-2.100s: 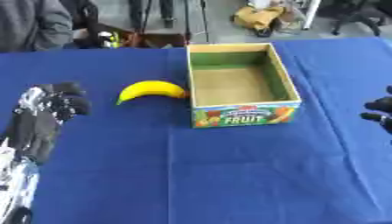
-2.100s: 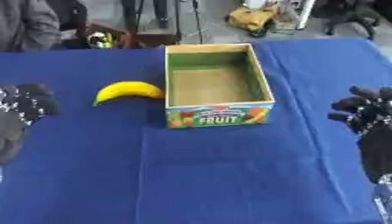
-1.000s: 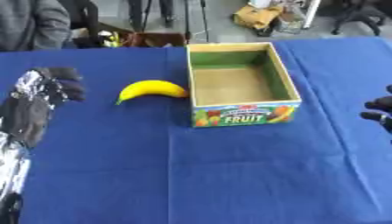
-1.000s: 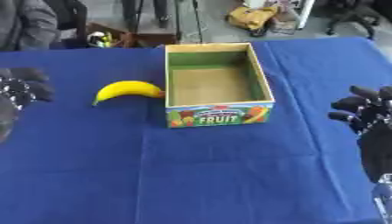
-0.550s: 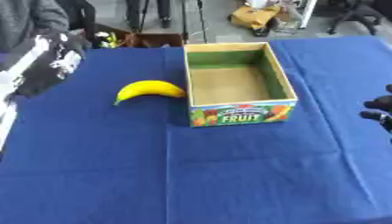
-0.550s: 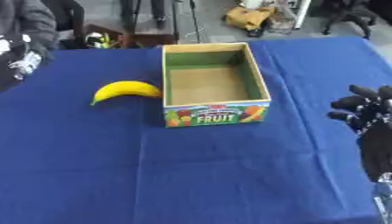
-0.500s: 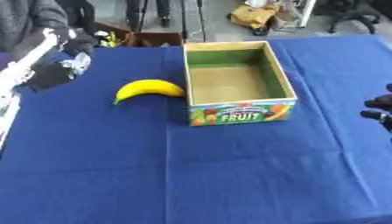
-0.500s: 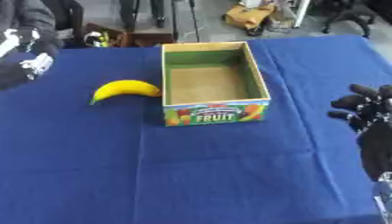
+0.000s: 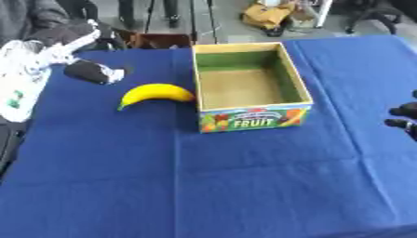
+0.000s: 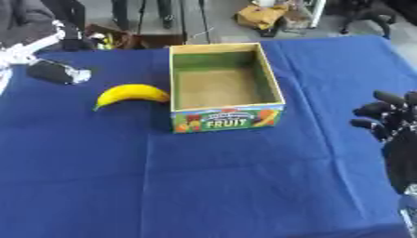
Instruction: Pick up objects on the table and place them in the box.
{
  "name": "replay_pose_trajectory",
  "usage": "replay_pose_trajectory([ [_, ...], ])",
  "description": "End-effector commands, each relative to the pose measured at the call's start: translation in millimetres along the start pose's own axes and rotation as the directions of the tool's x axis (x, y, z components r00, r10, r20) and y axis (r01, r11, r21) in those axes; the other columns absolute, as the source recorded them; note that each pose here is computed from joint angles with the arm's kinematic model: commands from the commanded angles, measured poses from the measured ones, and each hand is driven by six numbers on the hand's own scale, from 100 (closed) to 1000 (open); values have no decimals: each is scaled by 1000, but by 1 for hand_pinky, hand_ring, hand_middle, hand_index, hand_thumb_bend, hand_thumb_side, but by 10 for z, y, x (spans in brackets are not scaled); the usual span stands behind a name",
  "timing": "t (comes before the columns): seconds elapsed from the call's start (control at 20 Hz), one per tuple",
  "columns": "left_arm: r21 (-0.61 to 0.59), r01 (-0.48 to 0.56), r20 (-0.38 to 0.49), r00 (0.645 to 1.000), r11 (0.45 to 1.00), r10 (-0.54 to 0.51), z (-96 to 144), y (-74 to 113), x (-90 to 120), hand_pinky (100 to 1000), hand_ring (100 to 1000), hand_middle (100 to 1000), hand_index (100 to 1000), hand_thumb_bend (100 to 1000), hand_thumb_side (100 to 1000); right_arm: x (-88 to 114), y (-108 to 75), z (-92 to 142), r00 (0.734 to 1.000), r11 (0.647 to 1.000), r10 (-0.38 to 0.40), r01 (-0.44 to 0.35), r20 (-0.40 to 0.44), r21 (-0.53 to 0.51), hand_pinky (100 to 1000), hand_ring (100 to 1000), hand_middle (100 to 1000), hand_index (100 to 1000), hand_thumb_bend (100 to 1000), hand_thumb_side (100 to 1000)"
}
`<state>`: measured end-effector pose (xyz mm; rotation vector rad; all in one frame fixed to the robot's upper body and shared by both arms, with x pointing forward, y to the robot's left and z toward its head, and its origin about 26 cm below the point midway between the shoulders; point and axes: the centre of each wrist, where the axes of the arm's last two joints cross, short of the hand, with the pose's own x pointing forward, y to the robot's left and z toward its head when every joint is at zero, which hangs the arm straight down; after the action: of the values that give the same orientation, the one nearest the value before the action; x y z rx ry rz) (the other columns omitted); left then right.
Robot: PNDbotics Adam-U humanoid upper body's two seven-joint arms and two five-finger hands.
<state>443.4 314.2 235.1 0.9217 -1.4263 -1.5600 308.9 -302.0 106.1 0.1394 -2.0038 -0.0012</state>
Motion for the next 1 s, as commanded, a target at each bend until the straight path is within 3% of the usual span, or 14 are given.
replay_pose_trajectory([
  [0.05,-33,29,-21,999,999,-30,-114,12,-68,663,574,587,735,557,521,64,1,-43,1000,1000,7,-7,21,19,639,665,565,754,100,879],
  [0.45,-72,-1,-41,999,997,-2,-412,-166,-14,638,533,541,713,584,537,46,37,-50,1000,999,-2,1,13,37,639,665,564,754,100,879],
  [1.0,-127,1,-76,997,992,-11,-534,-326,-10,628,528,536,712,627,570,34,56,-56,1000,999,-8,8,8,48,639,665,564,754,100,880],
])
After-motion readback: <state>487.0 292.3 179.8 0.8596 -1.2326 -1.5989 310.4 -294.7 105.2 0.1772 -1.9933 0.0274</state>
